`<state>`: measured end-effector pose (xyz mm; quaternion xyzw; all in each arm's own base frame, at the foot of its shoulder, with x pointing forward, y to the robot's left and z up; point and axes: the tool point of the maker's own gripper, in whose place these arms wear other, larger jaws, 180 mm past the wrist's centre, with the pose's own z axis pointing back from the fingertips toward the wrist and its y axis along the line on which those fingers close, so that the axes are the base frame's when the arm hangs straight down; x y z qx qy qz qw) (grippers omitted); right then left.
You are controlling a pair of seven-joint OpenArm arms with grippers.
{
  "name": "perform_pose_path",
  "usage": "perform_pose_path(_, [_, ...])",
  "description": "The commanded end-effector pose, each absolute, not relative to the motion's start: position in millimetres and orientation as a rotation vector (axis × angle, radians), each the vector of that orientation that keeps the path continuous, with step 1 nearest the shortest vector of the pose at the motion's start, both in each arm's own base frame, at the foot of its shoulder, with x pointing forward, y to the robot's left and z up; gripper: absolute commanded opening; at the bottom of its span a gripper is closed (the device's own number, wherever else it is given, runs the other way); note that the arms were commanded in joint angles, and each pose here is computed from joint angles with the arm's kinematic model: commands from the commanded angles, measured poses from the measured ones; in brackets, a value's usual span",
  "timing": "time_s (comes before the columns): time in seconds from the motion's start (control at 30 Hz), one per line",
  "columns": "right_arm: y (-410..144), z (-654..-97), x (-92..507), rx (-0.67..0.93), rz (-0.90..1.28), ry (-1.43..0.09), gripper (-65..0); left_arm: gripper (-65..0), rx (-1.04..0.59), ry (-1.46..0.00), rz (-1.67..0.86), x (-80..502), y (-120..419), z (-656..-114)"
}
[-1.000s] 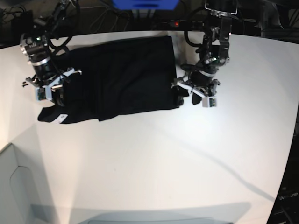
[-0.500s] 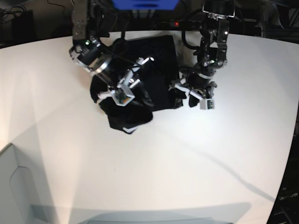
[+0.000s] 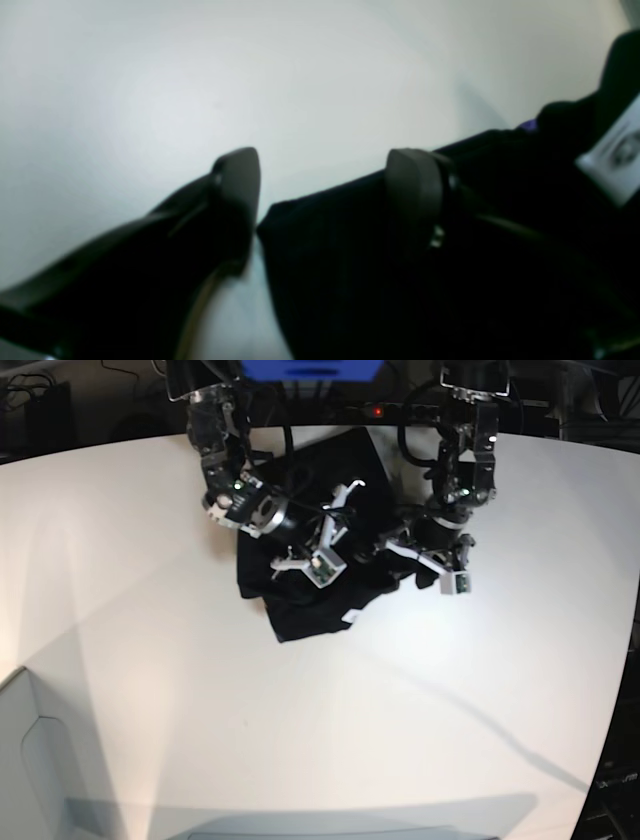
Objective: Fold the T-shirt properly
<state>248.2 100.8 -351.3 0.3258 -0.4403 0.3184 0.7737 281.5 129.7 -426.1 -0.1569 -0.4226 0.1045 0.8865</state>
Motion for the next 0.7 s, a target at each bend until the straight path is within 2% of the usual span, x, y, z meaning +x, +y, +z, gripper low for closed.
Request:
perform_pose_path(0.0, [111,-332,253,0.761,0.685,-1.013,-65.0,-25.7,-0.290,-0.798,0.225,266,138,-440])
perform_pose_path(0.2, [109,-334,255,0.754,0.683,-1.011,-65.0,-25.6,-0.207,-0.859,0.292,249,185,-417])
perform_pose_path(0.4, [111,-333,255,0.757,0.689,-1.014,-65.0,-26.6,-0.127,-0.853,0.337,217,218,-411])
perform_pose_path(0.47, [112,-332,254,0.760,0.688,-1.015,-65.0,-32.3,-0.138,-0.818,0.330,209,212,-417])
perform_pose_path(0.5, [112,-331,255,0.760,0.689,-1.017,-65.0,-37.2,-0.155,-0.791,0.322,207,204,-422])
perform_pose_path(0.53, [112,-331,255,0.760,0.689,-1.017,-65.0,-43.5,-0.170,-0.760,0.314,204,197,-426])
perform_pose_path(0.6, [112,-331,255,0.760,0.689,-1.017,-65.0,-60.1,-0.205,-0.707,0.300,199,180,-434])
perform_pose_path(0.63, [112,-331,255,0.760,0.689,-1.017,-65.0,-65.0,-0.224,-0.683,0.300,198,171,-437])
perform_pose_path(0.67, [112,-331,255,0.760,0.689,-1.017,-65.0,-65.0,-0.241,-0.666,0.293,199,163,-438])
